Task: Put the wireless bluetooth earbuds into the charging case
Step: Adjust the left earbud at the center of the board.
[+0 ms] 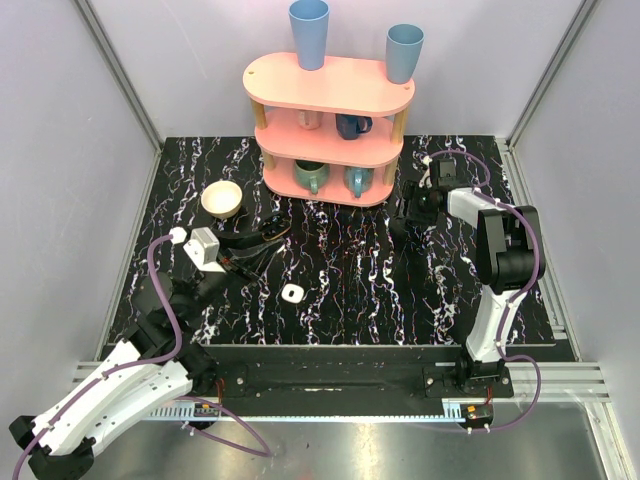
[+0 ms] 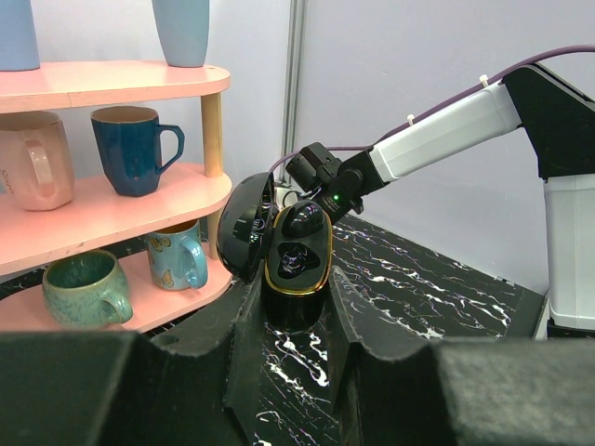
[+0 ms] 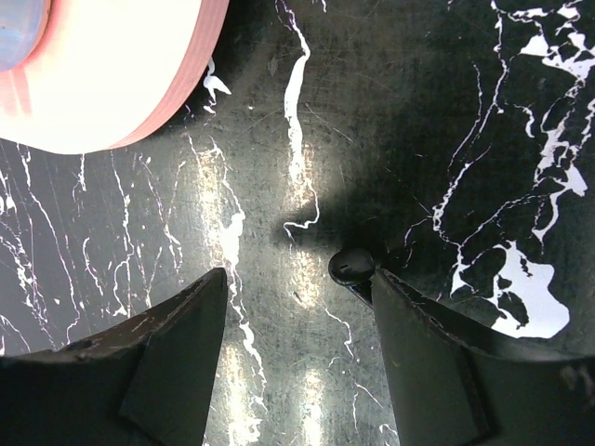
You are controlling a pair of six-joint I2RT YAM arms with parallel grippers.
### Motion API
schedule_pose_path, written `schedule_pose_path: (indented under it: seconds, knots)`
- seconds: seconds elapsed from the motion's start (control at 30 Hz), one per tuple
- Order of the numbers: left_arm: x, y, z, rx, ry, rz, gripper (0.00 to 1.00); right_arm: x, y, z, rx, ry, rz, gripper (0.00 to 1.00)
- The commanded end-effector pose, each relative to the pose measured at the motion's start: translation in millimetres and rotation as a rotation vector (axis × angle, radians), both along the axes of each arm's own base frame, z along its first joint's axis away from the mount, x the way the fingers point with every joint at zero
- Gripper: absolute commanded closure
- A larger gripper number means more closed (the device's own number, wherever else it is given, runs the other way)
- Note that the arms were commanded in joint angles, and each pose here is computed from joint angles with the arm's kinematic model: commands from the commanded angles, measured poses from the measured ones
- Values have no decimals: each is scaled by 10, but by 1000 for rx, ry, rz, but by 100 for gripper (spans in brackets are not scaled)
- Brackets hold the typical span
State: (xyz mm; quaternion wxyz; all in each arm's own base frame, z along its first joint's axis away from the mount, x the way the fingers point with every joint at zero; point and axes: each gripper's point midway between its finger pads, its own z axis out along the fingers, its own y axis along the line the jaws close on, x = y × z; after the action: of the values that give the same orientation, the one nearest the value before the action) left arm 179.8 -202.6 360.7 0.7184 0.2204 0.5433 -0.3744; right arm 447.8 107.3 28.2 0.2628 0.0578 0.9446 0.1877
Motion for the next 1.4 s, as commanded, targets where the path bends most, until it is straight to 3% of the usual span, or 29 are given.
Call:
schedule_pose_path:
  seconds: [0.0, 1.07, 1.37]
  knots:
    - [-2, 49, 185, -42, -38, 18, 100, -30, 84, 79, 34, -16, 20, 30]
    - [-3, 21, 186, -58, -23, 4, 100, -297, 217, 29, 54, 14, 38, 31]
    - [-1, 24, 175, -54, -22, 6, 100, -292, 187, 275, 33, -47, 28, 33]
